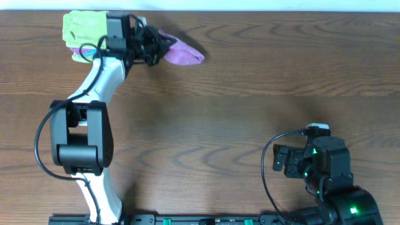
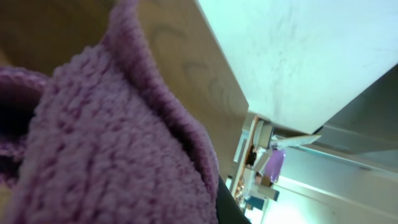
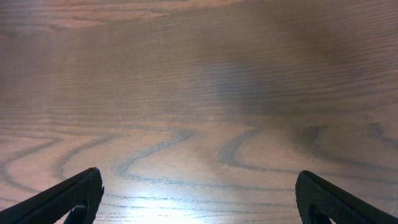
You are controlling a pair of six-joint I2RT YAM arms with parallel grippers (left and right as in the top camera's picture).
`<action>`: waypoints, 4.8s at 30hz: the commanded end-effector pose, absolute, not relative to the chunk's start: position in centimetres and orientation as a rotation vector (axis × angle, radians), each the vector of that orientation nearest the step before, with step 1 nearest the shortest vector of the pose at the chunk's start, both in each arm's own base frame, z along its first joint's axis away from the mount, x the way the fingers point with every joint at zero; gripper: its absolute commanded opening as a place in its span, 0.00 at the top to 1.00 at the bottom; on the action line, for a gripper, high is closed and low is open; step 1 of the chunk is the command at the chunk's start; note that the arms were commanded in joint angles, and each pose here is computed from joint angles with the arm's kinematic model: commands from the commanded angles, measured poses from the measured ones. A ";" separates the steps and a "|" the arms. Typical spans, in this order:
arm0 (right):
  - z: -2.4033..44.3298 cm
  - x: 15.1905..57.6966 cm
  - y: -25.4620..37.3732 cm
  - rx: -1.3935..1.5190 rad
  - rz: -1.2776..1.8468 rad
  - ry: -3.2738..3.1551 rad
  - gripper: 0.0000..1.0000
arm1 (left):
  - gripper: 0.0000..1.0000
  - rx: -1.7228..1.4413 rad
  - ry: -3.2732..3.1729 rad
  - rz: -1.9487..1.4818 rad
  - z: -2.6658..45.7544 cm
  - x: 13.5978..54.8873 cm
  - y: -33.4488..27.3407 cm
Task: Fold the cloth
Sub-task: 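Carry the cloth with the left gripper to the far-left cloth stack, then lower the cloth onto the stack, open the left gripper and adjust it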
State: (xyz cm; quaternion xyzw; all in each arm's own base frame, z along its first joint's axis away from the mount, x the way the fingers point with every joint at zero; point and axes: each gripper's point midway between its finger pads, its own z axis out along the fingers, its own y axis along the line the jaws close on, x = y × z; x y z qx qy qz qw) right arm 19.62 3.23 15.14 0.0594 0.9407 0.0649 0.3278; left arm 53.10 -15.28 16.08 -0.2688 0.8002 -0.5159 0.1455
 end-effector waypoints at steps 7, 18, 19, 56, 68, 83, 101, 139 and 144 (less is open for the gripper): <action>14.9 19.6 2.9 0.190 0.157 2.463 0.01 | 0.94 -0.753 2.173 -1.226 20.6 57.4 -8.7; 14.9 19.6 2.9 0.190 0.157 2.463 0.01 | 0.94 -0.846 1.960 -1.055 23.7 59.9 1.9; 14.9 19.6 2.9 0.190 0.157 2.463 0.01 | 0.94 -0.837 1.931 -1.044 24.3 60.2 2.6; 14.9 19.6 2.9 0.190 0.157 2.463 0.01 | 0.94 -0.782 1.745 -0.564 21.3 64.9 10.0; 14.9 19.6 2.9 0.190 0.157 2.463 0.01 | 0.94 -0.882 1.940 -0.483 16.4 62.7 10.2; 14.9 19.6 2.9 0.190 0.157 2.463 0.01 | 0.94 -0.967 2.086 -0.375 13.2 59.8 11.6; 14.9 19.6 2.9 0.191 0.157 2.463 0.01 | 0.94 -0.978 2.131 -0.359 14.6 57.7 12.5; 14.9 19.6 2.9 0.190 0.157 2.463 0.01 | 0.05 -0.819 2.221 -0.461 24.3 51.1 7.2; 14.9 19.6 2.9 0.190 0.157 2.463 0.01 | 0.04 -0.711 2.261 -0.542 26.8 49.1 3.5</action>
